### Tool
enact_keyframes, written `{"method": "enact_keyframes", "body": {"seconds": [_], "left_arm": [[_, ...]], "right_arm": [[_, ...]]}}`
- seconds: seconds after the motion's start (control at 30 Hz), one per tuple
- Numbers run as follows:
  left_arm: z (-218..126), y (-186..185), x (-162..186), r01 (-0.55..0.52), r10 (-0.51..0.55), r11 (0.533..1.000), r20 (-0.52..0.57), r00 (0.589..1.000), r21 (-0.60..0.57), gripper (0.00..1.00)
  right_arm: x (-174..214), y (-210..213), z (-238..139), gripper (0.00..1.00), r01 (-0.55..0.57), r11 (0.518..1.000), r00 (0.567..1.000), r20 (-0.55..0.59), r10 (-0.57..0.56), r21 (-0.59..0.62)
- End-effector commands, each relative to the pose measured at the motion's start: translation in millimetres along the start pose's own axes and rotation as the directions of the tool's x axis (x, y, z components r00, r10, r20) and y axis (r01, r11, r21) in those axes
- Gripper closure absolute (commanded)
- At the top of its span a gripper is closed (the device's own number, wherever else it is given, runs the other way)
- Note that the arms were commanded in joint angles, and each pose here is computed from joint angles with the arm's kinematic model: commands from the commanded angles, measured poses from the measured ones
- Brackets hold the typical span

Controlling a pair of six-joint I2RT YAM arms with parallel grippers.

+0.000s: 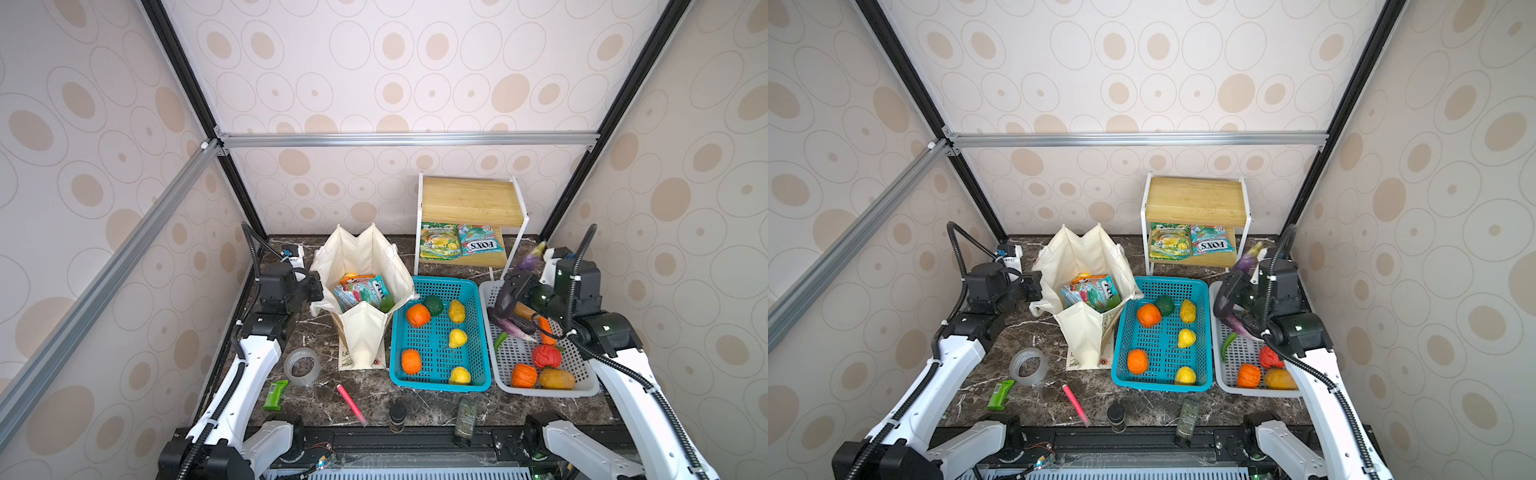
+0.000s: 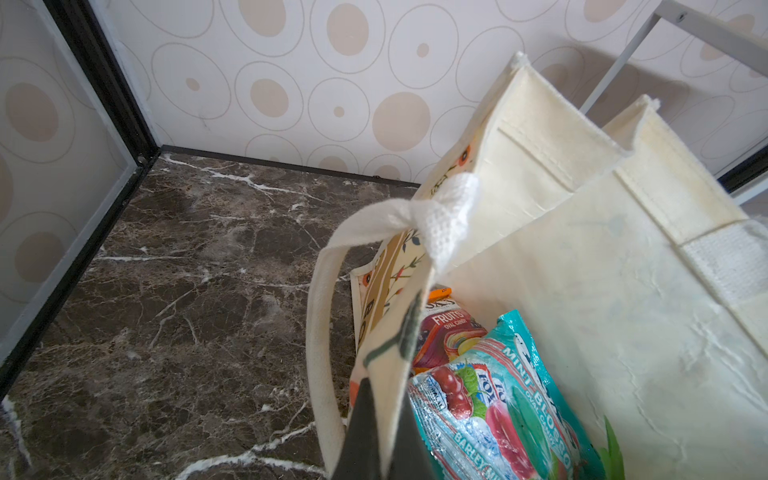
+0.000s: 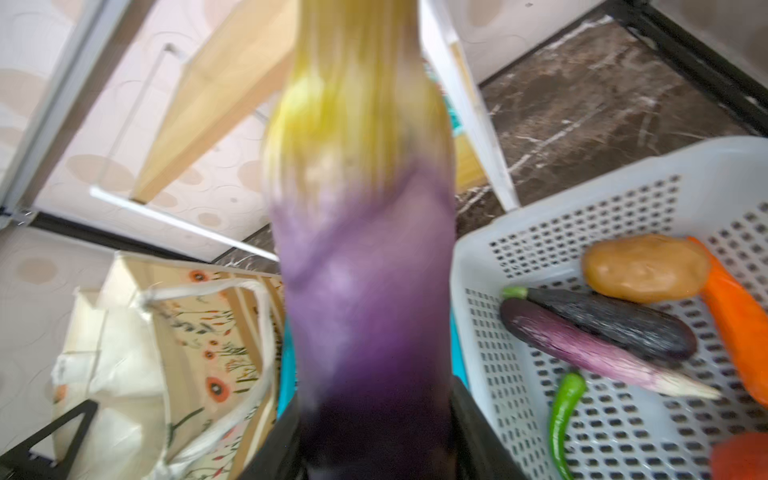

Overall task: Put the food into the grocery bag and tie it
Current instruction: 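Carry the eggplant with the right gripper and lower it into the tote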

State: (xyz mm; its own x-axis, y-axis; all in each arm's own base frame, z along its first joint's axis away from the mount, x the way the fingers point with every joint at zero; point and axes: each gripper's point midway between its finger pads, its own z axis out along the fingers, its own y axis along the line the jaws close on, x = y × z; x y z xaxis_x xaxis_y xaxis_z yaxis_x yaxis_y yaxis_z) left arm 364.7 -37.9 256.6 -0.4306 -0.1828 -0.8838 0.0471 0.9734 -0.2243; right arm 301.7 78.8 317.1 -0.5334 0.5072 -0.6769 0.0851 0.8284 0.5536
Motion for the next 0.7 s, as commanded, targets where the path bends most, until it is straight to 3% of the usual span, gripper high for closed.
{"method": "enact_keyframes", "body": {"seconds": [0.0,0.2,0.4,0.5,0.67], "left_arm": [[-10,-2,-25,-0.024,0.024,1.0,0.09,0.996,-0.003,1.0],[-9,-3,-25,-0.023,0.022,1.0,0.092,0.996,0.005,1.0],[-11,-4,-27,-0.025,0.023,1.0,0.102,0.994,0.01,1.0],[-12,-5,-27,-0.024,0.023,1.0,0.103,0.994,0.012,1.0],[-13,-5,-28,-0.027,0.025,1.0,0.109,0.994,0.013,1.0]], "right_arm": [[0,54,2,0.73,0.043,0.994,0.999,0.019,-0.042,-0.096],[36,176,20,0.74,0.241,0.931,0.968,-0.005,-0.252,-0.276],[79,281,51,0.74,0.318,0.823,0.927,-0.03,-0.375,-0.471],[112,302,79,0.74,0.384,0.801,0.881,-0.078,-0.467,-0.459],[174,302,130,0.72,0.494,0.774,0.768,-0.219,-0.602,-0.396]]}}
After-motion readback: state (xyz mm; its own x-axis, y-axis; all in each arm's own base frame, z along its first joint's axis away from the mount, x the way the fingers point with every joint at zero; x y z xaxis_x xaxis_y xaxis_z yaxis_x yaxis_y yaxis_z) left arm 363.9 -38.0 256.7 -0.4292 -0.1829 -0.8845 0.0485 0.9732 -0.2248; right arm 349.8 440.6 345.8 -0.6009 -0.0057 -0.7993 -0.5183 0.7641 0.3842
